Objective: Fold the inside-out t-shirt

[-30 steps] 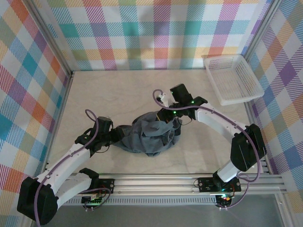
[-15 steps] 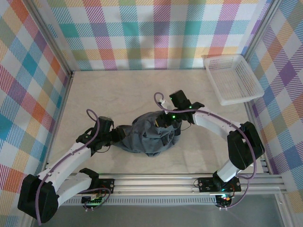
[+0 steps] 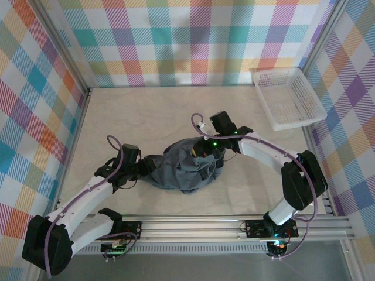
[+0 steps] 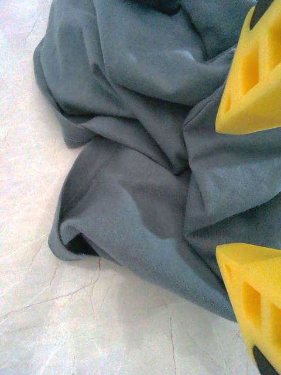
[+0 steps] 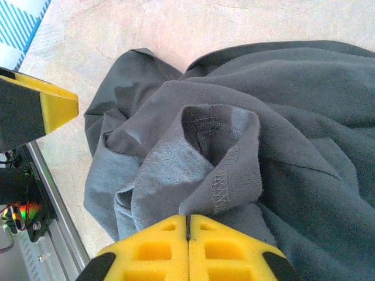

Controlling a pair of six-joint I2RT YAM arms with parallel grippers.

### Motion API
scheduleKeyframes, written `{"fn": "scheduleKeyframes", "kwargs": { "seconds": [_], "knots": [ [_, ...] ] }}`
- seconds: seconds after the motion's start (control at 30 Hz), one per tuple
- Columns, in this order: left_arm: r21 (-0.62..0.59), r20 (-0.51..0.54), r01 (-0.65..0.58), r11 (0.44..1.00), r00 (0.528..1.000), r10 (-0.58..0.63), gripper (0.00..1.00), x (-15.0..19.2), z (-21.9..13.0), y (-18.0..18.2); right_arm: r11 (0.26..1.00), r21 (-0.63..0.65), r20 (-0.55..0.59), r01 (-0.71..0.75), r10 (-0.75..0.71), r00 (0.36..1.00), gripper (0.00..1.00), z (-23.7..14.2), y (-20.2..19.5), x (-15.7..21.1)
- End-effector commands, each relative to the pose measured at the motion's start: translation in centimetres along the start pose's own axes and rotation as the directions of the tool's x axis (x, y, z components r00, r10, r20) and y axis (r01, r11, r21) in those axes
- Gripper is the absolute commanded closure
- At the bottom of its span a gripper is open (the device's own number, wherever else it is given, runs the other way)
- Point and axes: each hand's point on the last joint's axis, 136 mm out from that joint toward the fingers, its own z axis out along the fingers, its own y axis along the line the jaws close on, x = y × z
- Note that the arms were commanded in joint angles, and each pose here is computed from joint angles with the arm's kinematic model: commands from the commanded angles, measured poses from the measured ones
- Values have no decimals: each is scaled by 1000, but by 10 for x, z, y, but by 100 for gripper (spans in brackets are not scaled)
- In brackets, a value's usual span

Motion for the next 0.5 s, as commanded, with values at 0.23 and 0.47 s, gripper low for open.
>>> {"fn": "scheduleKeyframes", "kwargs": {
  "seconds": [0.23,0.47],
  "knots": [
    [13,2,26,1000,1000,-26,47,-1,3,0,1000,-19,-12,4,-4,1000,86,-6,6,9],
    [12,-2,25,1000,1000,-25,46,-1,3,-1,1000,-28,-26,0,-1,1000,73,-7,7,14]
  ]
}}
